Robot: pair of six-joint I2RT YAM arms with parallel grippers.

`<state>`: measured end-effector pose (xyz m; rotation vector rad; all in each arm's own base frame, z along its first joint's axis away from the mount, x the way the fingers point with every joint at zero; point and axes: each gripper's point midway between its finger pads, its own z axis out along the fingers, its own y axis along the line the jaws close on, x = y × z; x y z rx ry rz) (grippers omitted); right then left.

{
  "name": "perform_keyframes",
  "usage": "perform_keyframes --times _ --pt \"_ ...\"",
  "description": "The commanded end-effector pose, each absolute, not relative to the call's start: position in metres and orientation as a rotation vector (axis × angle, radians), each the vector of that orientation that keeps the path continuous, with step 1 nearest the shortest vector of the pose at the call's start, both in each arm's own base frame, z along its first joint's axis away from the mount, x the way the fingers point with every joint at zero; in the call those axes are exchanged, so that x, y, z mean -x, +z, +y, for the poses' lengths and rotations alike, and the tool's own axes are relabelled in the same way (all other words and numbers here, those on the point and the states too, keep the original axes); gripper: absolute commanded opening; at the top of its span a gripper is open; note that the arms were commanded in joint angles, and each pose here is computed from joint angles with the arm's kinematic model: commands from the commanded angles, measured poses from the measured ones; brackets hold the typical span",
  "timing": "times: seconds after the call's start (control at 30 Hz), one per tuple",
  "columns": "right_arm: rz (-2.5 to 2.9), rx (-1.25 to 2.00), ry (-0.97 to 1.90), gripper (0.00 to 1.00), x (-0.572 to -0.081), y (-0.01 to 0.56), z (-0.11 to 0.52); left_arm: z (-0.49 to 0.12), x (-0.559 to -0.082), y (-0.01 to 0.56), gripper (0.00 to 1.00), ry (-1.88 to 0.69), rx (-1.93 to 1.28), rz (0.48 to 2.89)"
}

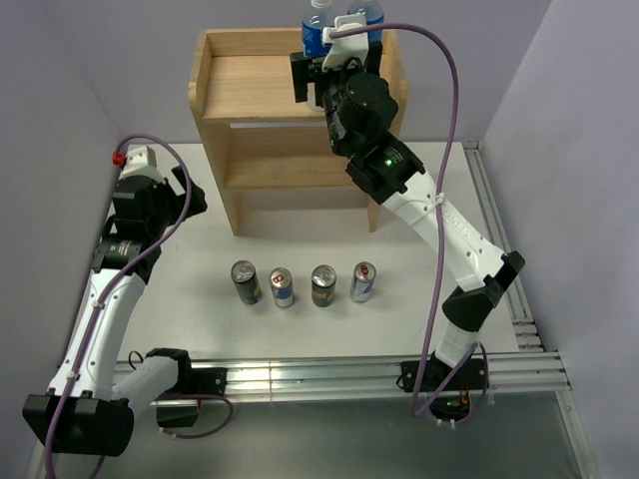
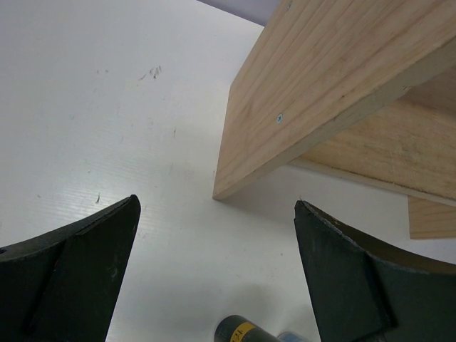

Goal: Place and organize the beverage onto the shelf

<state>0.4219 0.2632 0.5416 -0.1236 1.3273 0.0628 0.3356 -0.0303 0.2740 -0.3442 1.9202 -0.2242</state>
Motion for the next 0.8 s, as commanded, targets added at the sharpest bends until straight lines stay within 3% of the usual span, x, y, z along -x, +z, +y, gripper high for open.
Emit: perform_keyframes --times 0.0,0.5,0.77 --pt "1.259 0.062 0.091 0.97 -0.397 0.574 0.244 -0.03 -0.339 0.283 0.96 -0.226 0.325 1.893" --pt "1.268 0.037 0.113 0.97 -0.355 0.561 0.232 -0.028 -0.341 0.28 0.96 -0.209 0.33 1.902" --pt "1.275 -0.047 0.248 0.97 -0.29 0.555 0.209 -0.027 -0.342 0.278 0.96 -0.213 0.336 1.906"
